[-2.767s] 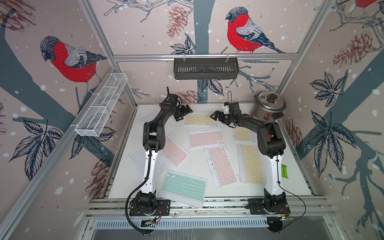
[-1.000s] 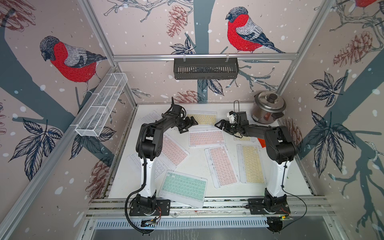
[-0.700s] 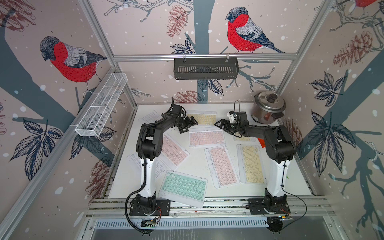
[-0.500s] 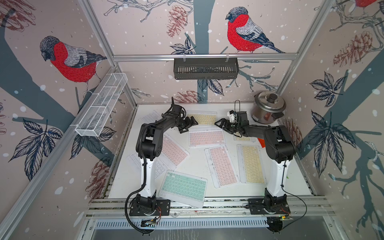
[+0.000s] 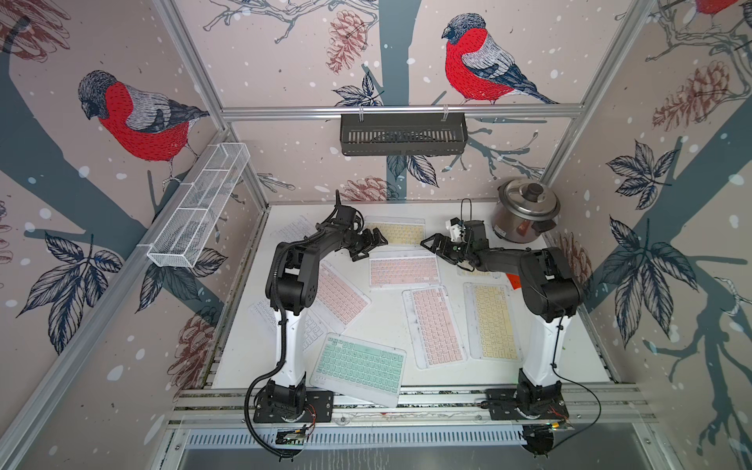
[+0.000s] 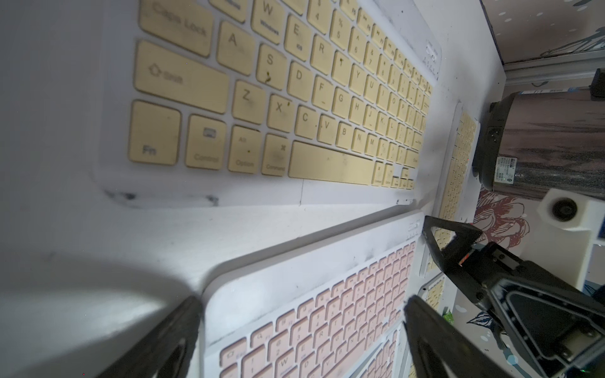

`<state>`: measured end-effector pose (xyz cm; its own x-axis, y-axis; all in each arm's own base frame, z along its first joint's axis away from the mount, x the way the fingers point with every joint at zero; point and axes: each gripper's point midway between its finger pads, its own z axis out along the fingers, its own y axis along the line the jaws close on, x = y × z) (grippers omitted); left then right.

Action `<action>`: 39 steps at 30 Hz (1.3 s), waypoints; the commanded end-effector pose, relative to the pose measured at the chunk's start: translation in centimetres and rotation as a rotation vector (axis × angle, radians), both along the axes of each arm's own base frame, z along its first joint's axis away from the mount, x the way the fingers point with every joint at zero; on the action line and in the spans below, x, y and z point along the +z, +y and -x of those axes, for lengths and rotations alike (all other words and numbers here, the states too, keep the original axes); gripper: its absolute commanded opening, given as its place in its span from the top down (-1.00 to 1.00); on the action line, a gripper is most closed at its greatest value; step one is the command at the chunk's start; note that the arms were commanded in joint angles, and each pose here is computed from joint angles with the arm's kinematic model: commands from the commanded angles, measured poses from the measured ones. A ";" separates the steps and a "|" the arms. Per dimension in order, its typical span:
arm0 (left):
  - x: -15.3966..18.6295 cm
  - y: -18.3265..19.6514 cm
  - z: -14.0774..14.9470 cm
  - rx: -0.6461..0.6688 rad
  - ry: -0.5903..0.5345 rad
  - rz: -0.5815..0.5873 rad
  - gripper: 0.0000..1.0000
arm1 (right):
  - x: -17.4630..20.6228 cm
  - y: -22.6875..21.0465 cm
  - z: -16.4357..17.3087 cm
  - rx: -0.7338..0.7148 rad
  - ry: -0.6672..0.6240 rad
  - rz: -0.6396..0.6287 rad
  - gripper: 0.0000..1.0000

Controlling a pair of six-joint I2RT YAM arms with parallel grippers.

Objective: Stack the numeric keypads
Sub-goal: Pick up the numeric keypad from the center of the board.

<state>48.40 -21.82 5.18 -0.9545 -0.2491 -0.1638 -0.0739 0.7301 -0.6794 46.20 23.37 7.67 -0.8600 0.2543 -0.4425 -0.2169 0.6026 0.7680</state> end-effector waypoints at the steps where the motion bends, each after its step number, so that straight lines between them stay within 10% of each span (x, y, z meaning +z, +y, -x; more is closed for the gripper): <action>1: -1.5 0.5 1.3 0.005 0.068 -0.034 -0.95 | 3.3 1.8 0.9 0.085 -0.076 -0.086 -0.99; 39: 0.7 -1.9 2.2 0.026 0.050 0.146 -0.95 | 7.7 6.2 1.0 0.001 -0.044 -0.330 -0.99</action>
